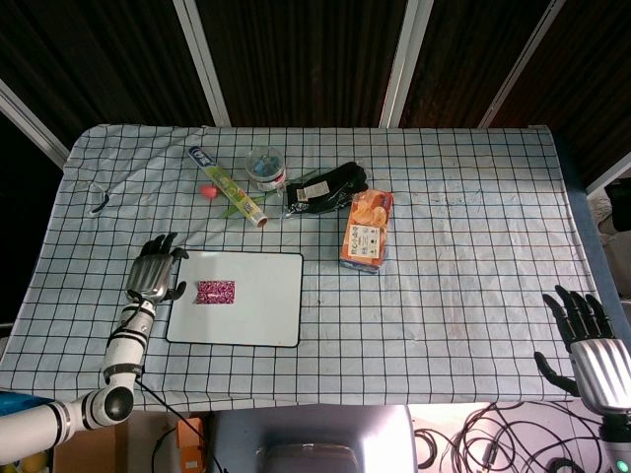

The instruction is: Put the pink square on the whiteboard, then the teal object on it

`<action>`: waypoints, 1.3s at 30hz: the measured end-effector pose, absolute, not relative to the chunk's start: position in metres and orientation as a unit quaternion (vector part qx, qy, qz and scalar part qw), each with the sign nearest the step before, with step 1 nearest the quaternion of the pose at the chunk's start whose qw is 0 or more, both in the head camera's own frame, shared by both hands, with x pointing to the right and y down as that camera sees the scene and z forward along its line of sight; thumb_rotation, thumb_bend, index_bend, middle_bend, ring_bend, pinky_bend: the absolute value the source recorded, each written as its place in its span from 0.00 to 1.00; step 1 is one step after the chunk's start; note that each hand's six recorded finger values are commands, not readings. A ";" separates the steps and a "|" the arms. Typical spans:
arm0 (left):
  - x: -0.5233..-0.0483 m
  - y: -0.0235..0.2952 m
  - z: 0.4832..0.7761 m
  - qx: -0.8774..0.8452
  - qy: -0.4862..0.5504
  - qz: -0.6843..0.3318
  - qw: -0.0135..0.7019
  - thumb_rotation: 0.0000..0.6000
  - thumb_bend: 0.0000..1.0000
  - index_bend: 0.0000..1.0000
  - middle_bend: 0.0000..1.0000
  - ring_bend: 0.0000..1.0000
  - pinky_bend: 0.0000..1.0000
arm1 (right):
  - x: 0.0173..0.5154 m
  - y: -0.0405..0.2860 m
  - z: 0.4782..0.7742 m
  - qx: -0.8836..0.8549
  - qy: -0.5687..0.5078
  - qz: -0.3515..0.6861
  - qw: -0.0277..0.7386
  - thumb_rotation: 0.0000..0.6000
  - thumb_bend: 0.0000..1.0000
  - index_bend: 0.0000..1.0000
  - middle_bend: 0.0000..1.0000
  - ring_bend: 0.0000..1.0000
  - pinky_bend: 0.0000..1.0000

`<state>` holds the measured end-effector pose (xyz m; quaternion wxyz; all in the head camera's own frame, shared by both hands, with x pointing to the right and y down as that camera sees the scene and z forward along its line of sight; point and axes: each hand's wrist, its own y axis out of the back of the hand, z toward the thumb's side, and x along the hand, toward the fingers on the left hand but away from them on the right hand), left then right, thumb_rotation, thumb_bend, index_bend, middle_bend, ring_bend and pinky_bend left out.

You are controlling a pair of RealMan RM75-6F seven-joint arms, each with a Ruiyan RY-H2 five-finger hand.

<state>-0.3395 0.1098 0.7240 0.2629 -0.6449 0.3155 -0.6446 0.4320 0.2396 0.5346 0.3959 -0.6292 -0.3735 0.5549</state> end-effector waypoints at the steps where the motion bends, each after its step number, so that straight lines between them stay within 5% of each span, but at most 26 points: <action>1: -0.351 0.108 0.727 -0.633 0.317 -0.656 0.260 1.00 0.36 0.36 0.04 0.00 0.10 | 0.432 0.240 0.535 -0.629 -0.373 0.555 0.396 1.00 0.26 0.00 0.00 0.00 0.00; 11: -0.435 0.099 0.758 -0.557 0.327 -0.731 0.223 1.00 0.36 0.36 0.04 0.00 0.10 | 0.429 0.238 0.540 -0.629 -0.366 0.560 0.396 1.00 0.26 0.00 0.00 0.00 0.00; 39: -0.415 0.093 0.789 -0.579 0.332 -0.715 0.210 1.00 0.36 0.40 0.04 0.00 0.09 | 0.433 0.239 0.536 -0.626 -0.373 0.559 0.396 1.00 0.25 0.00 0.00 0.00 0.00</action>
